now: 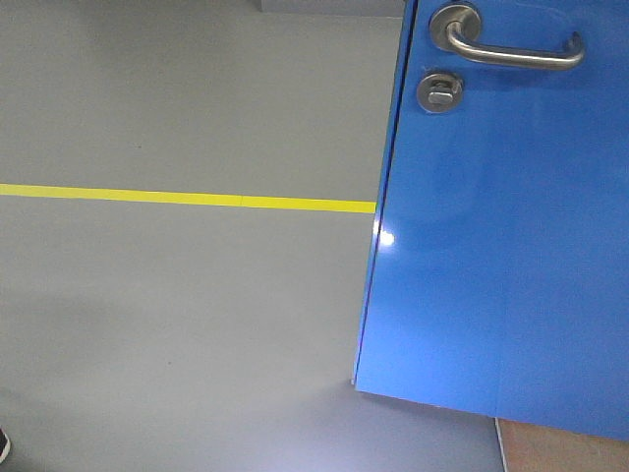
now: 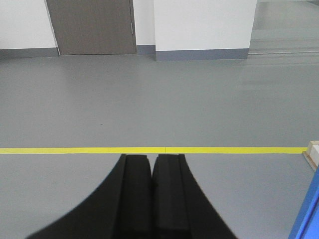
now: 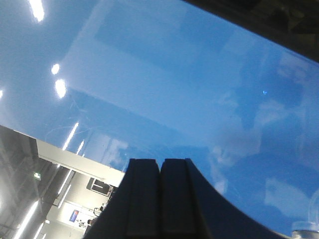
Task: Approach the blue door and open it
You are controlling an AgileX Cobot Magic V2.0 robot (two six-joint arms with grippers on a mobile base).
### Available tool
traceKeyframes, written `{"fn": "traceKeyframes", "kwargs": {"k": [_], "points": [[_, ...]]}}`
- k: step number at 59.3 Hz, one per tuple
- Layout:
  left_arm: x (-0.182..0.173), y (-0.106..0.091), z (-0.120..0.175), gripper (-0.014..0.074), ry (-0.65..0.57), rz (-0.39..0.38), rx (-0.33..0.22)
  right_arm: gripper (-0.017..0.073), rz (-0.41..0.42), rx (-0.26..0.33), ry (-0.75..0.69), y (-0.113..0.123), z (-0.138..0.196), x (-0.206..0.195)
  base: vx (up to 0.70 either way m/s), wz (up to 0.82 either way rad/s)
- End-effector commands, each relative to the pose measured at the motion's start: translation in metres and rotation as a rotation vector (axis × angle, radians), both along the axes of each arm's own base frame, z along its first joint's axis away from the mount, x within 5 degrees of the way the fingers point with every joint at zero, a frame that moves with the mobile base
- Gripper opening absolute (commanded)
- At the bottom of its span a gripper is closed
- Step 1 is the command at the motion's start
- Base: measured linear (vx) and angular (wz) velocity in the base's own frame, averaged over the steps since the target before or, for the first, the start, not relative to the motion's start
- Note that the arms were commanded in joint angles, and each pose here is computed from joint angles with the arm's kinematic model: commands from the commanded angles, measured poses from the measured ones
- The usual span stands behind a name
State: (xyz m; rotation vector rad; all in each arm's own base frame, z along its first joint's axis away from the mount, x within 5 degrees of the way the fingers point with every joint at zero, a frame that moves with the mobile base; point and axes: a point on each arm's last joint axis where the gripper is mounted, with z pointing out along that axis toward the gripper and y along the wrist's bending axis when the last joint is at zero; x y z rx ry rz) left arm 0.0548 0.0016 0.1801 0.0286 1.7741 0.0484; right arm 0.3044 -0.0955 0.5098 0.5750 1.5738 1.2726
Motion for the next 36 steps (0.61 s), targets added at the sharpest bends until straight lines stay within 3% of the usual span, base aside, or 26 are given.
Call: {"fn": "traceKeyframes", "kwargs": {"k": [1, 18, 24, 30, 33, 36], "points": [[-0.001, -0.001, 0.017, 0.0073, -0.123, -0.011, -0.009, 0.0012, -0.006, 0.012, -0.093, 0.008, 0.022, -0.015, 0.00, 0.00], [-0.001, -0.001, 0.017, 0.0073, -0.123, -0.011, -0.009, 0.0012, -0.006, 0.012, -0.094, 0.008, 0.023, -0.015, 0.00, 0.00], [-0.001, -0.001, 0.017, 0.0073, -0.123, -0.011, -0.009, 0.0012, -0.047, -0.052, -0.083, 0.009, 0.024, -0.020, 0.00, 0.00], [-0.001, -0.001, 0.017, 0.0073, -0.123, -0.011, -0.009, 0.0012, -0.139, -0.245, -0.052, 0.015, 0.030, -0.039, 0.00, 0.00], [-0.001, -0.001, 0.017, 0.0073, -0.123, -0.011, -0.009, 0.0012, -0.213, -0.400, -0.044, 0.016, 0.033, -0.050, 0.00, 0.00], [-0.001, -0.001, 0.017, 0.0073, -0.123, -0.011, -0.009, 0.0012, -0.293, -0.616, -0.048, 0.018, 0.037, -0.067, 0.00, 0.00]]}}
